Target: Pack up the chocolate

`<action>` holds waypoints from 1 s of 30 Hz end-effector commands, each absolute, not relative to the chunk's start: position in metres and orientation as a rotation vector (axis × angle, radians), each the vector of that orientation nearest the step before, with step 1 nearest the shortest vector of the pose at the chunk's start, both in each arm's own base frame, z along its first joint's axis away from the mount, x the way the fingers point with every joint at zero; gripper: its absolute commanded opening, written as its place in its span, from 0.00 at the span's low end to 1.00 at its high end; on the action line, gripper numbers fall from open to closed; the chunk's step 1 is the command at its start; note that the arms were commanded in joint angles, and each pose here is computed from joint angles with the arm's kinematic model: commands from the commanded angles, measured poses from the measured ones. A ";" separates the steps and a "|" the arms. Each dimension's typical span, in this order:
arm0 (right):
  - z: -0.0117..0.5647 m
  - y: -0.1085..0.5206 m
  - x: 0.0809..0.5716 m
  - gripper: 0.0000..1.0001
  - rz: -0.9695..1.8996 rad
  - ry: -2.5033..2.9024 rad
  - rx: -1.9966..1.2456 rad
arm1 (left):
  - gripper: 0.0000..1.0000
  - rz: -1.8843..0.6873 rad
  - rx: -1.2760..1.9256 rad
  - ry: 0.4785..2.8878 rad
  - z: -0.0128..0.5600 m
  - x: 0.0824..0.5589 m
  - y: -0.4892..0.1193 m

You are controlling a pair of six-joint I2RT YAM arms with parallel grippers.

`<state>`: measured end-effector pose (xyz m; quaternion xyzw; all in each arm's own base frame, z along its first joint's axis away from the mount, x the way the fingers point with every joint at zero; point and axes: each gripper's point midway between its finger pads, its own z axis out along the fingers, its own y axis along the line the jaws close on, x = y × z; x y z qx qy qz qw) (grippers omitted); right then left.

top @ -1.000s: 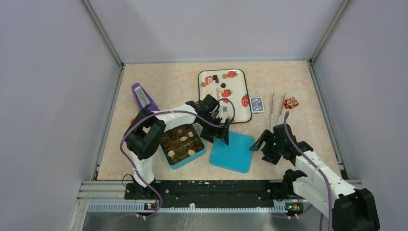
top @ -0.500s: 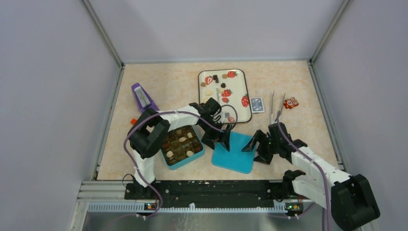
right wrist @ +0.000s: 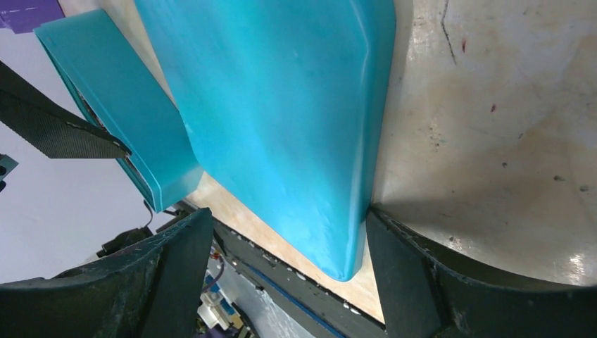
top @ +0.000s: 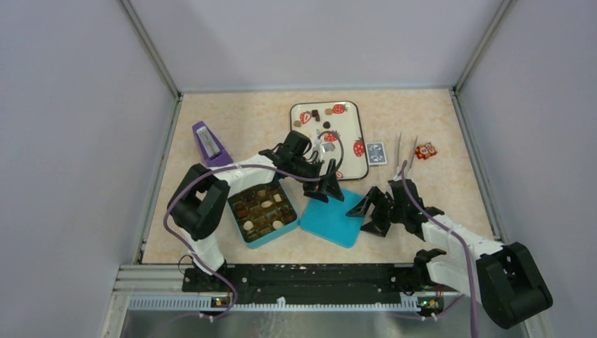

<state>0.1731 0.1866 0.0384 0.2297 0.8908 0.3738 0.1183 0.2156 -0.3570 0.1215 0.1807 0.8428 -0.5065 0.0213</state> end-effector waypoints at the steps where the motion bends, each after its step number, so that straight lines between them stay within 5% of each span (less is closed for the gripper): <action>1: 0.022 0.179 0.170 0.78 1.022 2.621 0.698 | 0.99 -1.569 0.582 2.552 0.138 0.221 -0.359; 8: 0.024 0.163 0.174 0.78 0.876 2.601 0.671 | 0.99 -0.951 0.402 2.773 0.079 0.258 -0.319; 24: 0.021 0.136 0.183 0.78 0.641 2.592 0.667 | 0.99 -0.791 0.432 2.873 0.028 0.245 -0.317; 30: 0.026 0.161 0.186 0.78 0.860 2.538 0.663 | 0.99 -1.056 0.482 2.866 0.032 0.229 -0.340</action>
